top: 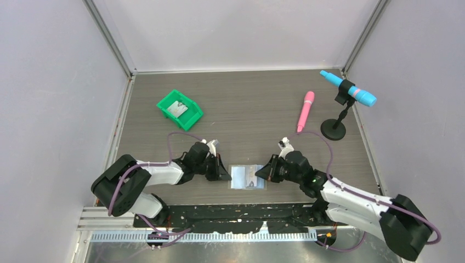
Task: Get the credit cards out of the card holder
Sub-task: Remove the credit card from the card holder, then place the credit card in the storage box.
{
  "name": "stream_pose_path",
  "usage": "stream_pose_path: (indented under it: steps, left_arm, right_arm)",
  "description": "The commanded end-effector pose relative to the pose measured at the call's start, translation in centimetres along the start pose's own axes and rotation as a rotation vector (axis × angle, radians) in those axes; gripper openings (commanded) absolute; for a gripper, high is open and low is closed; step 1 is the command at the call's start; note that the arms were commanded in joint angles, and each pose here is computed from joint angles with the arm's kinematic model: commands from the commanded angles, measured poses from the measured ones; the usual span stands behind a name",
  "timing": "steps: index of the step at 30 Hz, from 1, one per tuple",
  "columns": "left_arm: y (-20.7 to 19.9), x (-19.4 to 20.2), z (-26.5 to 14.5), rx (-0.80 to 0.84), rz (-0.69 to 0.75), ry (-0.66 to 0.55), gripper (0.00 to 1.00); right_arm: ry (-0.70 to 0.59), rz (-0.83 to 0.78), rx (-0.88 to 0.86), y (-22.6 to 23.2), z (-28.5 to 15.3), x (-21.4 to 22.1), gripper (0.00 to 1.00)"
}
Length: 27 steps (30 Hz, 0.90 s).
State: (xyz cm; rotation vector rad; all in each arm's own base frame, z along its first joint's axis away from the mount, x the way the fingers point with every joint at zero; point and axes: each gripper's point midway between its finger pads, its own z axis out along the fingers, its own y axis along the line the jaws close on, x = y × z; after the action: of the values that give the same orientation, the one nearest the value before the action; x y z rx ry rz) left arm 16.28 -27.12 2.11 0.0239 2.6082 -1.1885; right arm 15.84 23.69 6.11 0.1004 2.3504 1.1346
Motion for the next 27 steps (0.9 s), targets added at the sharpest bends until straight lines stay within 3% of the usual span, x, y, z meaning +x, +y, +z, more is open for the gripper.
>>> stream_pose_path:
  steps: [1,8,14,18,27]
  left_arm:
    - [1.5,1.0,-0.8,-0.069,0.014,0.016,0.05]
    - [-2.4,-0.7,-3.0,0.008,0.101,-0.024,0.24]
    - [-6.5,-2.3,-6.8,0.064,0.240,-0.077,0.45]
    - [-9.5,-2.5,-9.7,0.134,0.343,-0.095,0.47]
    - [-13.6,-0.5,-13.5,0.280,0.480,0.005,0.47]
  right_arm:
    - [-0.097,-0.086,-0.008,1.9,-1.7,-3.2,0.05]
    - [-0.098,-0.199,0.008,3.1,-3.9,-4.4,0.05]
    - [0.018,-0.353,-0.172,6.7,-5.1,-2.9,0.05]
    - [0.124,-0.424,-0.306,8.7,-5.8,-1.2,0.05]
    - [0.196,-0.464,-0.561,12.0,-7.9,1.0,0.05]
